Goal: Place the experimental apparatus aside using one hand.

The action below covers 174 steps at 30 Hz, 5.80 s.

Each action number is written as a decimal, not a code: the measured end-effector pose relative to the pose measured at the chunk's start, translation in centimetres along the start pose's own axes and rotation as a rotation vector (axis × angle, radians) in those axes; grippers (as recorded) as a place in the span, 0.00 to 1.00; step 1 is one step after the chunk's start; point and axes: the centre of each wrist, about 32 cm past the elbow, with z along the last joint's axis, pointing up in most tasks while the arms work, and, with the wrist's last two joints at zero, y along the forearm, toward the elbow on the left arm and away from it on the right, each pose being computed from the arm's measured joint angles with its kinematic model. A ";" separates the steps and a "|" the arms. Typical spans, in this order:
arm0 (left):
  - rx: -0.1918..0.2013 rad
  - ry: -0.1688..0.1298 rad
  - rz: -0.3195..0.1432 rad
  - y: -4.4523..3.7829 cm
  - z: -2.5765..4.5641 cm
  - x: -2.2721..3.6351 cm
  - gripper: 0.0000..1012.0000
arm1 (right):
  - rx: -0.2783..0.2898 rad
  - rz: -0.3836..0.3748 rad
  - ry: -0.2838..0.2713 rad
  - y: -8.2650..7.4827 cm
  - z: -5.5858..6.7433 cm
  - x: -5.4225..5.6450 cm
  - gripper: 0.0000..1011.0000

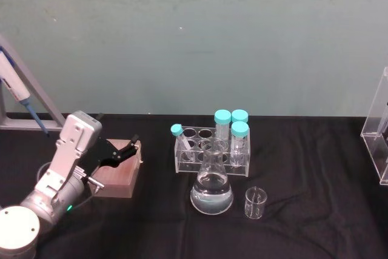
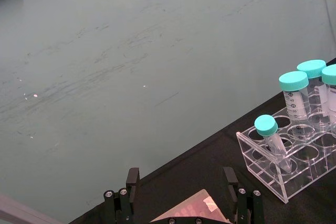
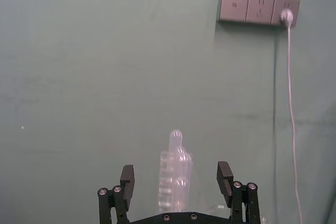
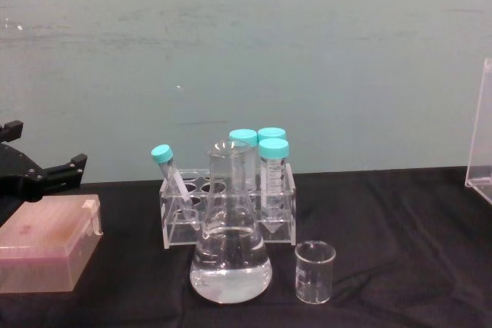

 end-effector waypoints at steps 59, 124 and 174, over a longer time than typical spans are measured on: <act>0.000 0.000 0.000 0.00 0.00 0.00 0.99 | -0.068 0.718 0.128 0.8 -1.6 -2.9 0.99; 0.000 0.000 0.000 0.00 0.00 0.00 0.99 | -0.167 1.131 0.030 1.5 -4.5 -5.4 0.99; 0.000 0.000 0.000 0.00 0.00 0.00 0.99 | -0.249 1.169 0.024 2.3 -5.9 -6.5 0.99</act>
